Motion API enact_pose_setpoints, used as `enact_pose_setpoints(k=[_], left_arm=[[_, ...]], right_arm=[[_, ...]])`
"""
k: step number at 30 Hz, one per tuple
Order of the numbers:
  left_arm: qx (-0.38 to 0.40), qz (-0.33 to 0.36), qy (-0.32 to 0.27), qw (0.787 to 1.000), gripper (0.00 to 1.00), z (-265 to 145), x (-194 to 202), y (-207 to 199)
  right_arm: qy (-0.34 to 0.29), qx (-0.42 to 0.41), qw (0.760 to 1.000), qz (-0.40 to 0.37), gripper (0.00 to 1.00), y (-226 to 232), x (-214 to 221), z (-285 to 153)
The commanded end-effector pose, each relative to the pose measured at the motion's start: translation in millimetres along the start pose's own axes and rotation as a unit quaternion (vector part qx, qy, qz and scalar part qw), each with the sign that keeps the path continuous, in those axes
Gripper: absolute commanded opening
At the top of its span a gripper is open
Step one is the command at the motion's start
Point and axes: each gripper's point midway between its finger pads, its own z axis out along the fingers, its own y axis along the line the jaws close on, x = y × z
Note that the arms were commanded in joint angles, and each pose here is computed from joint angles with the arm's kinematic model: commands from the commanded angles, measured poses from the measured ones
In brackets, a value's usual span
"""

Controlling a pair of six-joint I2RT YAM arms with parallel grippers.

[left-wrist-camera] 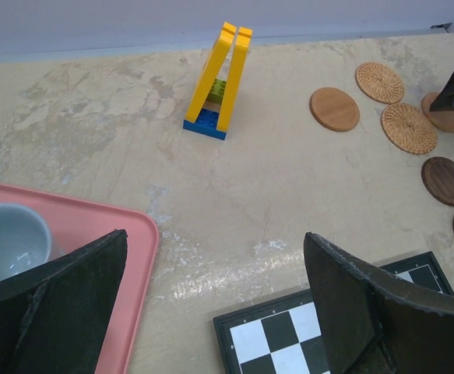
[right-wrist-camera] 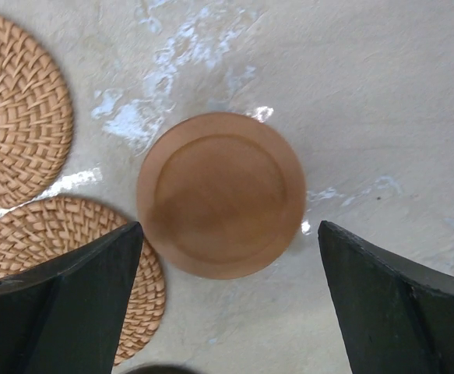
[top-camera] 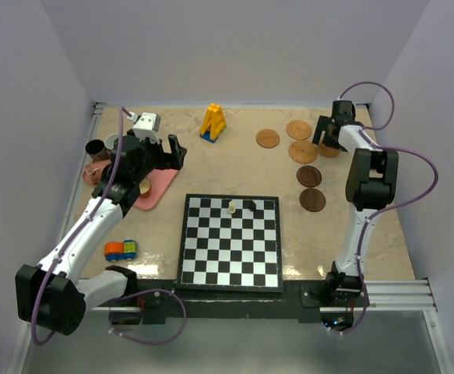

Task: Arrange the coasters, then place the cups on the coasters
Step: Move the coaster to the center of the board.

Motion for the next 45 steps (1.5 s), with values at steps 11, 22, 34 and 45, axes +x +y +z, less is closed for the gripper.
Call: enact_pose_setpoints(k=[11, 22, 34, 45], left_arm=[[0.006, 0.002, -0.015, 1.000, 1.00, 4, -9, -4], [0.009, 0.002, -0.011, 1.000, 1.00, 5, -7, -5], [0.024, -0.005, -0.016, 1.000, 1.00, 2, -10, -11], [0.060, -0.001, -0.012, 0.998, 1.00, -1, -5, -39]], right_arm=[[0.018, -0.056, 0.998, -0.003, 0.98, 2, -7, 12], [0.014, -0.069, 0.997, 0.021, 0.99, 11, -17, 14], [0.054, 0.093, 0.991, 0.083, 0.95, -82, 49, -5], [0.035, 0.138, 0.983, 0.114, 0.94, -119, 72, -73]])
